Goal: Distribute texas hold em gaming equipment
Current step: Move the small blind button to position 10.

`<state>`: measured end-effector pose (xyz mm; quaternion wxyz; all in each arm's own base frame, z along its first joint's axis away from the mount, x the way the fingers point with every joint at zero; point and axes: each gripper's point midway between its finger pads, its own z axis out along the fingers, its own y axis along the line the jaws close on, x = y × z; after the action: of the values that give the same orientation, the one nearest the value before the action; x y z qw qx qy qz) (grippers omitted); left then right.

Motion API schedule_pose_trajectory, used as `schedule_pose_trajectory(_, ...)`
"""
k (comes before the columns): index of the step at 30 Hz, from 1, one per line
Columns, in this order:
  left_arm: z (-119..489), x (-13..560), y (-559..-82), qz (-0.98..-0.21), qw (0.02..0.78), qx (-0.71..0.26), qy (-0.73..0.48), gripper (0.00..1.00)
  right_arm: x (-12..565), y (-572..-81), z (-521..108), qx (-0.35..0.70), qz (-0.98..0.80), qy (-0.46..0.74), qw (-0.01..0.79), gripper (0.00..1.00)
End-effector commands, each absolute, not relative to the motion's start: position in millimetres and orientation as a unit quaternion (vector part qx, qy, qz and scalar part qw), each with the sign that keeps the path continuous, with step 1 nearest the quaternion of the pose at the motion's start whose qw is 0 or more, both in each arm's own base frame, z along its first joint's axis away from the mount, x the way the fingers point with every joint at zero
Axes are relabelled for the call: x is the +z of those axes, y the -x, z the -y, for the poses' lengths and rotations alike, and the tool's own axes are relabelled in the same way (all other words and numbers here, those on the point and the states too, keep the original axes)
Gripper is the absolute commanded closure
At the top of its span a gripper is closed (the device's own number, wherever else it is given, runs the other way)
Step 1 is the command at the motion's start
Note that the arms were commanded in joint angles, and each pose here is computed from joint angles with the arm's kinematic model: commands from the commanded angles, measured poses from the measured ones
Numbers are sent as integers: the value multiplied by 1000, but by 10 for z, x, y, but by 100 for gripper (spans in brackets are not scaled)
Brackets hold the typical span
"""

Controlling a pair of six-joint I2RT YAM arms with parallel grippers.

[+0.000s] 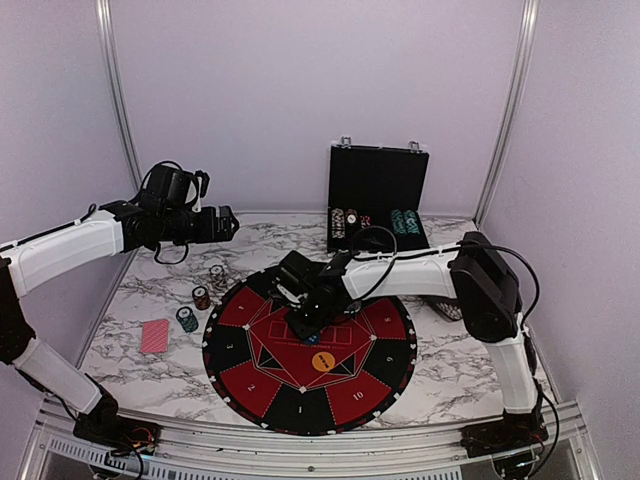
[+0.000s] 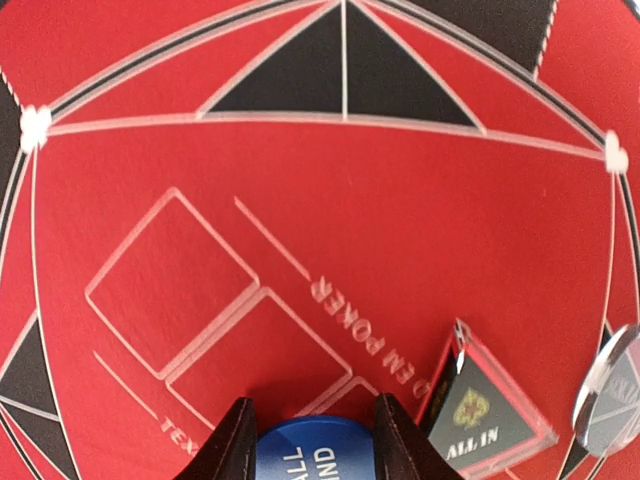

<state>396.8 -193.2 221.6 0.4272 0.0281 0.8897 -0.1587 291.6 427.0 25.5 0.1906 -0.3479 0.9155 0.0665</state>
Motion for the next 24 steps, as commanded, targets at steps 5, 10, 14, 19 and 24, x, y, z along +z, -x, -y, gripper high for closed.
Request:
schedule_pose_trajectory(5, 1920, 2290, -3949, -887, 429, -167, -25, 1, 119, -2655, -3839, 28, -925, 343, 159, 62)
schedule_pose_trajectory(10, 1925, 2283, -3951, -887, 428, -169, -25, 1, 80, -2533, -3592, 15, -933, 329, 148, 63)
schedule_pose_trajectory(14, 1942, 2273, -3950, -888, 426, -173, -24, 1, 74, -2446, -3452, 14, -940, 312, 141, 63)
schedule_pose_trajectory(19, 1961, 2270, -3952, -887, 425, -178, -25, 1, 74, -2336, -3375, 31, -947, 290, 133, 63)
schedule_pose_trajectory(24, 1972, 2253, -3947, -888, 422, -180, -26, 1, 91, -2203, -3348, 57, -953, 271, 122, 63)
